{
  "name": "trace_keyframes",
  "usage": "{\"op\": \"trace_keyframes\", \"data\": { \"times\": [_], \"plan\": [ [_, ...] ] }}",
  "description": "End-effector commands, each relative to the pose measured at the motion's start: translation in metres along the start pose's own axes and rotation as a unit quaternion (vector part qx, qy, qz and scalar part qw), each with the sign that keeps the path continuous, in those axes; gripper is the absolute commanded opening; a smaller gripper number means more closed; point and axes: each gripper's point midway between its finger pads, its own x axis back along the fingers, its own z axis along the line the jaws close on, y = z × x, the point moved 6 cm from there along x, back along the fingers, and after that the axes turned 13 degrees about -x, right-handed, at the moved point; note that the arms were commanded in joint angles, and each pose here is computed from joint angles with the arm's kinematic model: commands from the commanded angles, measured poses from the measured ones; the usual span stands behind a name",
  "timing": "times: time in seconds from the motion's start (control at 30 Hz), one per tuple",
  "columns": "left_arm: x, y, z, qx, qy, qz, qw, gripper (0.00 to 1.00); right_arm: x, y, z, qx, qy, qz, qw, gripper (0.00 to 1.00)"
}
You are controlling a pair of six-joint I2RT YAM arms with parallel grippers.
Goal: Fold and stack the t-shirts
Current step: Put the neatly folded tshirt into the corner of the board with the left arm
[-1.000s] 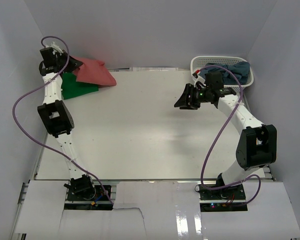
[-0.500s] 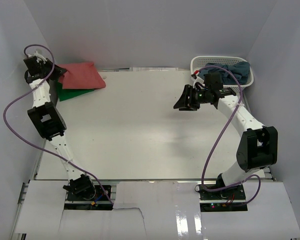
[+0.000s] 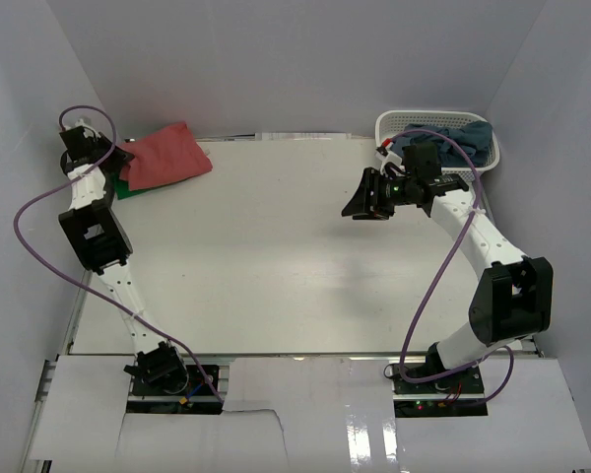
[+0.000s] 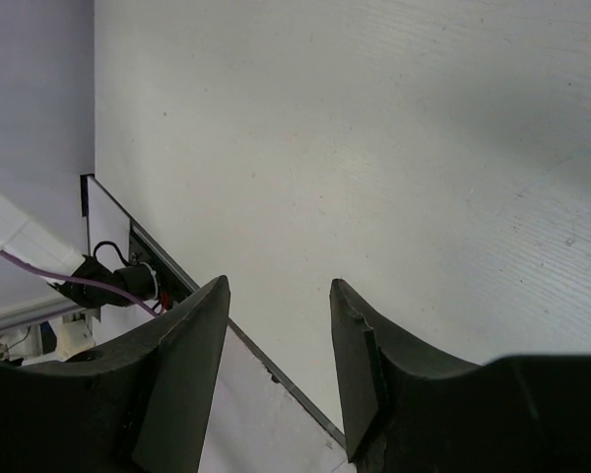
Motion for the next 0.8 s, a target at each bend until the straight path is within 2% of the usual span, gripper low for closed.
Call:
{"op": "trace_keyframes", "data": {
  "times": [0.0,0.27,0.3,0.33,0.37,0.47,0.67,0.77],
  "plan": [
    [-0.005,-0.015,0.029,0.021,0.075,0.014,0.997,0.08,0.011,-0.006,0.012,0.016,0.012,0.001,1.000,0.52],
    [0.017,-0.004,0.069,0.057,0.187,-0.004,0.981,0.10,0.014,-0.010,0.013,0.017,0.012,0.004,1.000,0.52],
    [0.021,-0.003,0.072,0.062,0.200,0.001,0.978,0.25,0.013,-0.011,0.013,0.017,0.012,0.006,1.000,0.52],
    [0.024,-0.001,0.074,0.062,0.216,0.000,0.974,0.34,0.013,-0.011,0.012,0.016,0.013,0.006,1.000,0.52],
    [0.028,0.003,0.079,0.060,0.246,-0.007,0.967,0.40,0.012,-0.012,0.013,0.016,0.014,0.007,1.000,0.52],
    [0.043,0.014,0.083,0.058,0.292,-0.018,0.955,0.51,0.013,-0.014,0.013,0.017,0.015,0.008,1.000,0.52],
    [0.062,0.036,0.061,0.047,0.291,-0.041,0.955,0.54,0.011,-0.019,0.012,0.016,0.019,0.010,1.000,0.52],
    [0.065,0.048,0.030,0.007,0.285,-0.054,0.957,0.55,0.008,-0.025,0.010,0.013,0.024,0.016,1.000,0.52]
  ]
}}
